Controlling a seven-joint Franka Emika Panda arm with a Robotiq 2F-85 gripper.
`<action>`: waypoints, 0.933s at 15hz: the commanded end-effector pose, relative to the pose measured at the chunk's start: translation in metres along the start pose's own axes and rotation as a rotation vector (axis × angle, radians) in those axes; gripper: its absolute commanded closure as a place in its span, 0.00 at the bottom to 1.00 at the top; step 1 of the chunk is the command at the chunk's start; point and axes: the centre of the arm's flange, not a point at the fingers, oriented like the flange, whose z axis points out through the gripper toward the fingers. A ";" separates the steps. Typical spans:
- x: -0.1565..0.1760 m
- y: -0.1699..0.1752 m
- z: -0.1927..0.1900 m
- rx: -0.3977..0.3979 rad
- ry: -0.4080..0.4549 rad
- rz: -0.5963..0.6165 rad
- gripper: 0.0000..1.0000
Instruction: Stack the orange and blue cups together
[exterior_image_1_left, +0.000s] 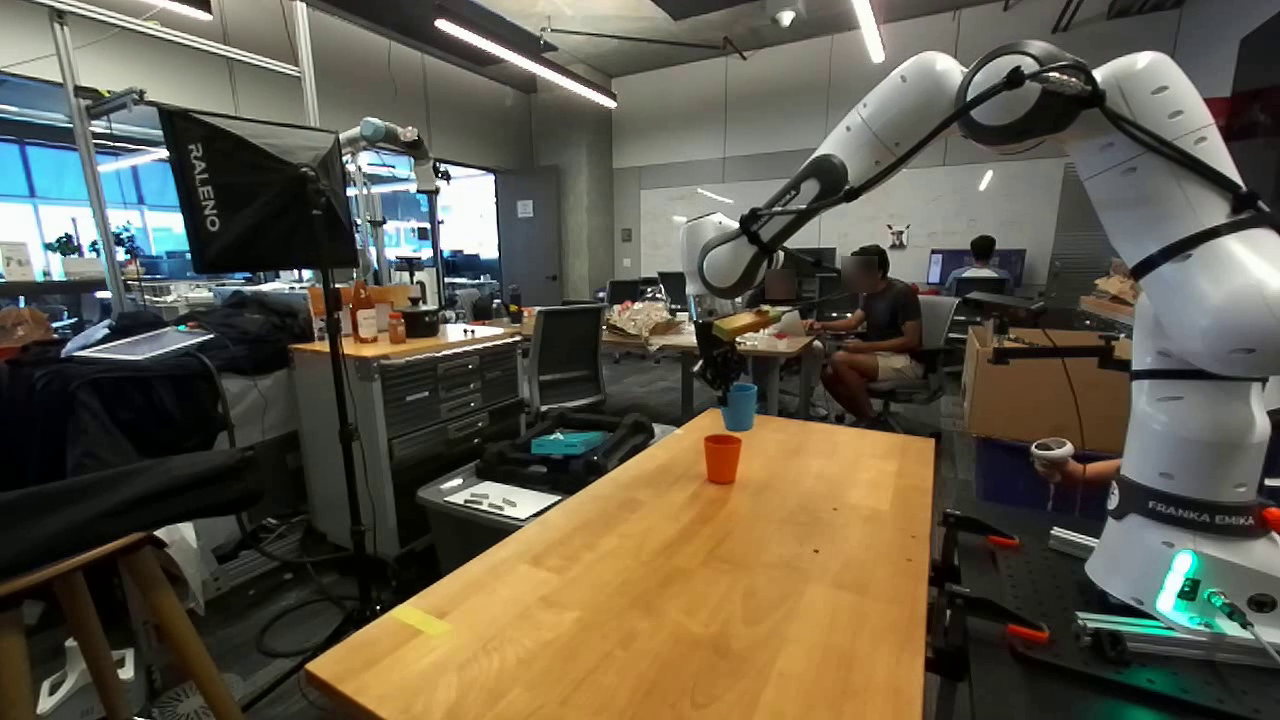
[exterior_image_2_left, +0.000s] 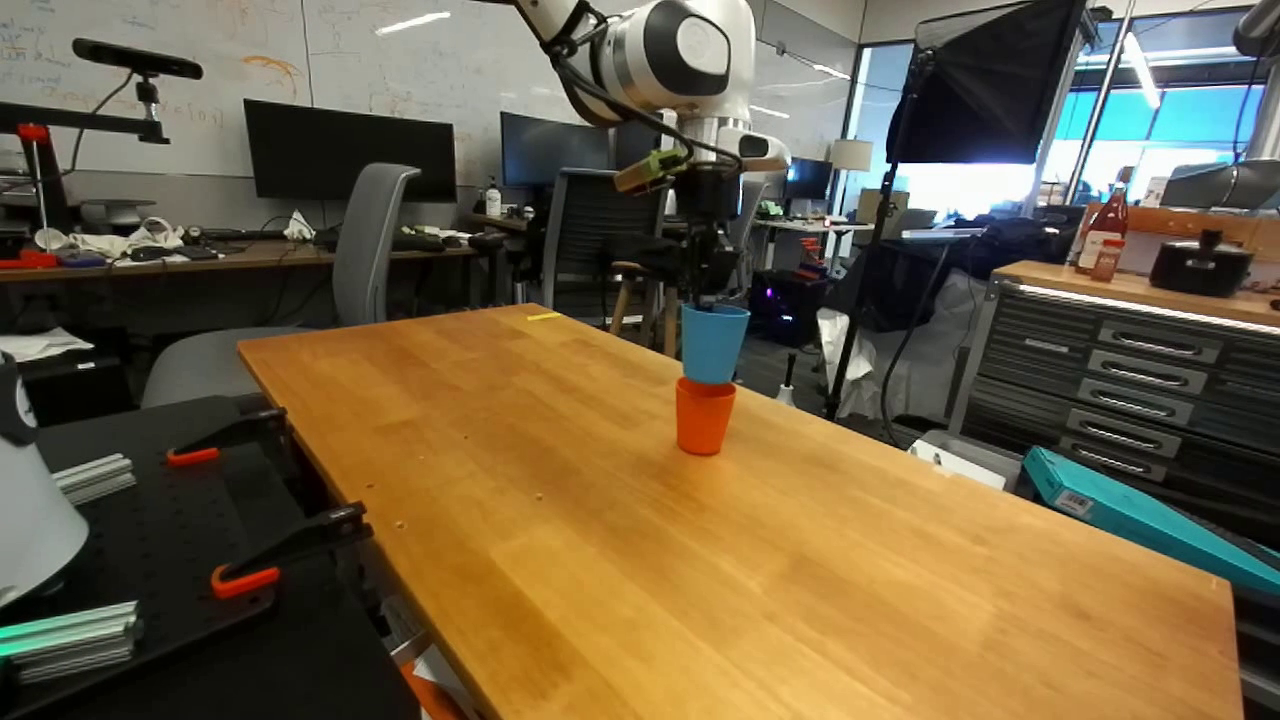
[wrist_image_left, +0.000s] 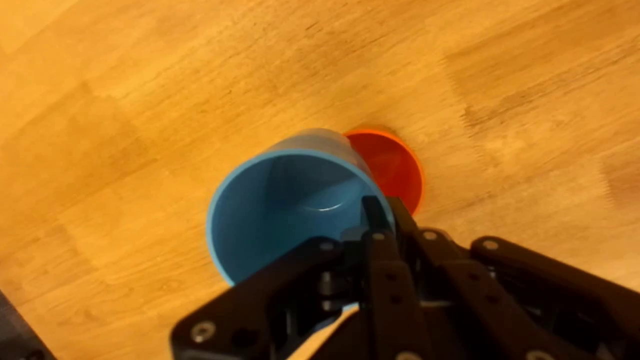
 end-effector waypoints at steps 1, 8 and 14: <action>0.009 -0.006 0.006 0.042 0.049 0.016 0.99; 0.012 -0.022 0.005 0.091 0.070 0.031 0.70; 0.018 -0.022 -0.011 0.118 0.050 0.081 0.31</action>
